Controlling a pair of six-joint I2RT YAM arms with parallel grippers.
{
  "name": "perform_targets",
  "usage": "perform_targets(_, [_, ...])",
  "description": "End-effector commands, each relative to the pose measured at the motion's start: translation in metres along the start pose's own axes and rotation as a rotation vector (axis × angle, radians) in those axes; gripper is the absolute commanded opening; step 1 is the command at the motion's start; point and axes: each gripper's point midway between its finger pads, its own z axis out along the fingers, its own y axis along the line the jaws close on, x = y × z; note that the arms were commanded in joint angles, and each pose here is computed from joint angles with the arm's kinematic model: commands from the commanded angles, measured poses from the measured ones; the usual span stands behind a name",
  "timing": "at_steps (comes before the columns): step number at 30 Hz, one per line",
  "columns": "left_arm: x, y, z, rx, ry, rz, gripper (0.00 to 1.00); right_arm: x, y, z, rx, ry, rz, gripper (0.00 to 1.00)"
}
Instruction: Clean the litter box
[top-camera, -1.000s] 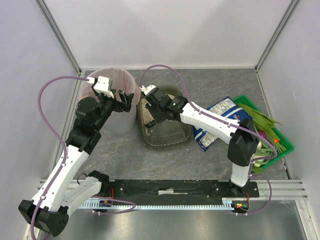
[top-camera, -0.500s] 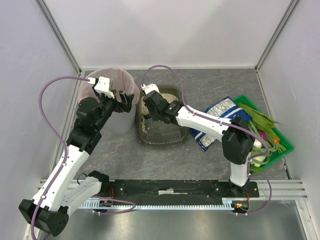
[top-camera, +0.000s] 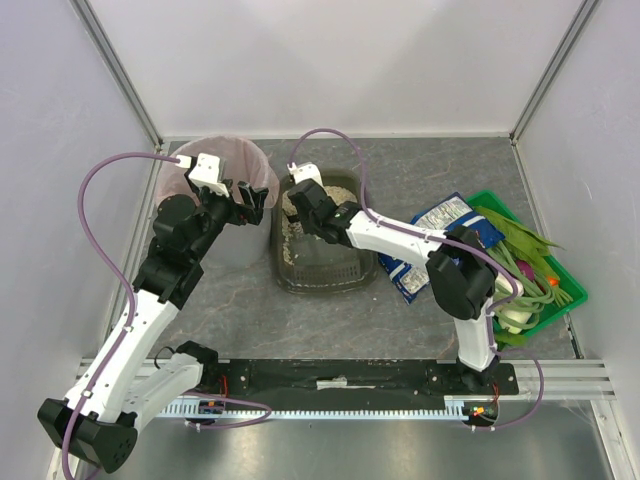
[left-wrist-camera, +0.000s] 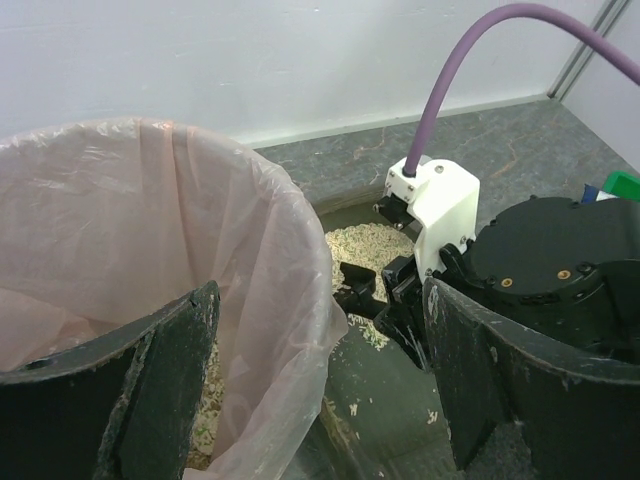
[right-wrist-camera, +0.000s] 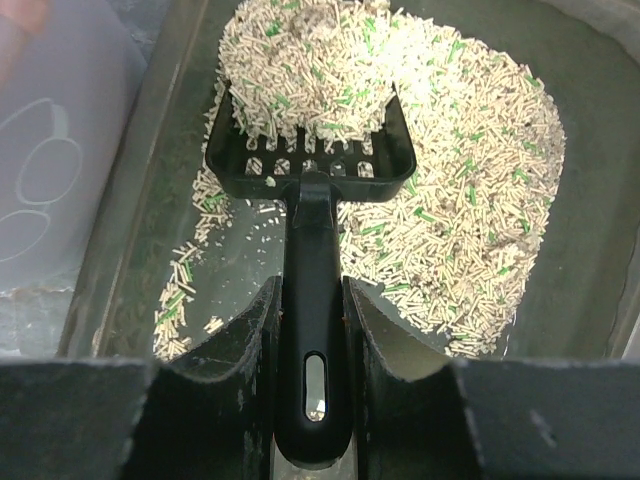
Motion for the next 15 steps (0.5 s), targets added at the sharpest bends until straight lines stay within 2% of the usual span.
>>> perform_targets(1, [-0.016, 0.002, 0.0, -0.005, -0.063, 0.043, 0.88, 0.033, -0.001, 0.028, 0.02, 0.051, 0.006, 0.0])
perform_targets(15, [-0.015, 0.001, 0.001, 0.0, -0.06, 0.04, 0.88, 0.043, -0.005, 0.04, 0.022, -0.043, 0.038, 0.0])
